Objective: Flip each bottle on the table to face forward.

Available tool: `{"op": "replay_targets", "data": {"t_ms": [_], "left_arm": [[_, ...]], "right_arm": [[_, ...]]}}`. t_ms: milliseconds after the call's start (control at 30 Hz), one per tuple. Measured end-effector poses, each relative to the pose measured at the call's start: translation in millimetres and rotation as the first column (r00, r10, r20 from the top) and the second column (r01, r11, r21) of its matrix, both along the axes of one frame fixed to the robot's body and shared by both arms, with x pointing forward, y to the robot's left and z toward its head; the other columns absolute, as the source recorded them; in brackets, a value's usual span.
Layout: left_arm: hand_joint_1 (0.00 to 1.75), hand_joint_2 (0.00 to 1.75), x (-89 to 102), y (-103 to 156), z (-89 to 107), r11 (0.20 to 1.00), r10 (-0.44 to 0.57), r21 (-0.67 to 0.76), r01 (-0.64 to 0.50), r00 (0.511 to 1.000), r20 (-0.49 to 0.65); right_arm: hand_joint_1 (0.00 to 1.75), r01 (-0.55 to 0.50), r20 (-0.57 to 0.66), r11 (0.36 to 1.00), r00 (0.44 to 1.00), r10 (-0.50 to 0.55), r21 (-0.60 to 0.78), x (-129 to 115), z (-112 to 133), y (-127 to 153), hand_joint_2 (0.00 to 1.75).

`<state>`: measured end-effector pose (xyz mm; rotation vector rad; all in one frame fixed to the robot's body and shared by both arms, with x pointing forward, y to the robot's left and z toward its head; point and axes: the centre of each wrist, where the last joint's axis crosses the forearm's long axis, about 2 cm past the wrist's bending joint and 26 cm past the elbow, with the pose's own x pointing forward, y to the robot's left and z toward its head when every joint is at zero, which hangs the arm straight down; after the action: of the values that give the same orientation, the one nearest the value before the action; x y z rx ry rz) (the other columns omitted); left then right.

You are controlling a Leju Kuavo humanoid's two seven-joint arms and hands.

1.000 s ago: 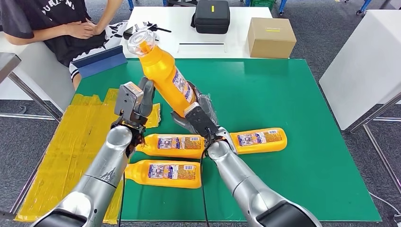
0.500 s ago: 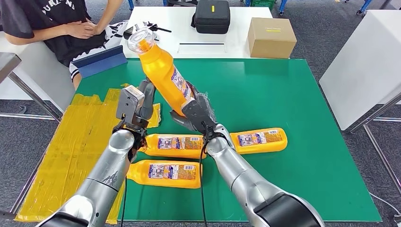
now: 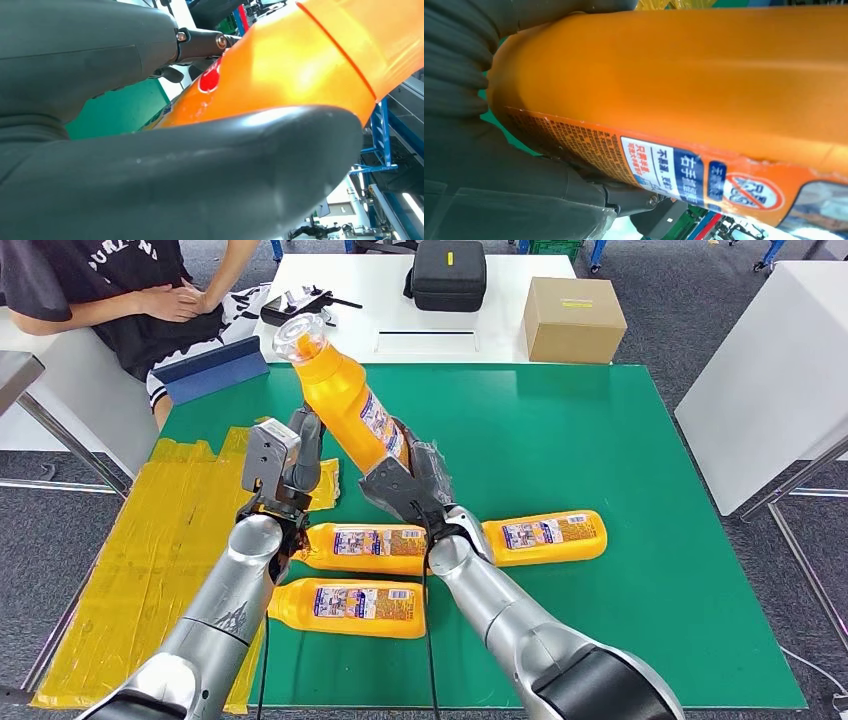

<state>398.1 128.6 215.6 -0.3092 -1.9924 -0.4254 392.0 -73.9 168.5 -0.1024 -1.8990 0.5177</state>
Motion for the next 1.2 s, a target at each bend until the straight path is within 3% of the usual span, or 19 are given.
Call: {"op": "replay_targets", "data": {"t_ms": [1200], "left_arm": [[0.0, 0.0, 7.2, 0, 9.9, 1.0, 0.005, -0.03, -0.005, 1.0, 0.006]], "right_arm": [[1.75, -0.025, -0.005, 0.999, 1.0, 0.025, -0.048, -10, 5, 21, 1.75]]}}
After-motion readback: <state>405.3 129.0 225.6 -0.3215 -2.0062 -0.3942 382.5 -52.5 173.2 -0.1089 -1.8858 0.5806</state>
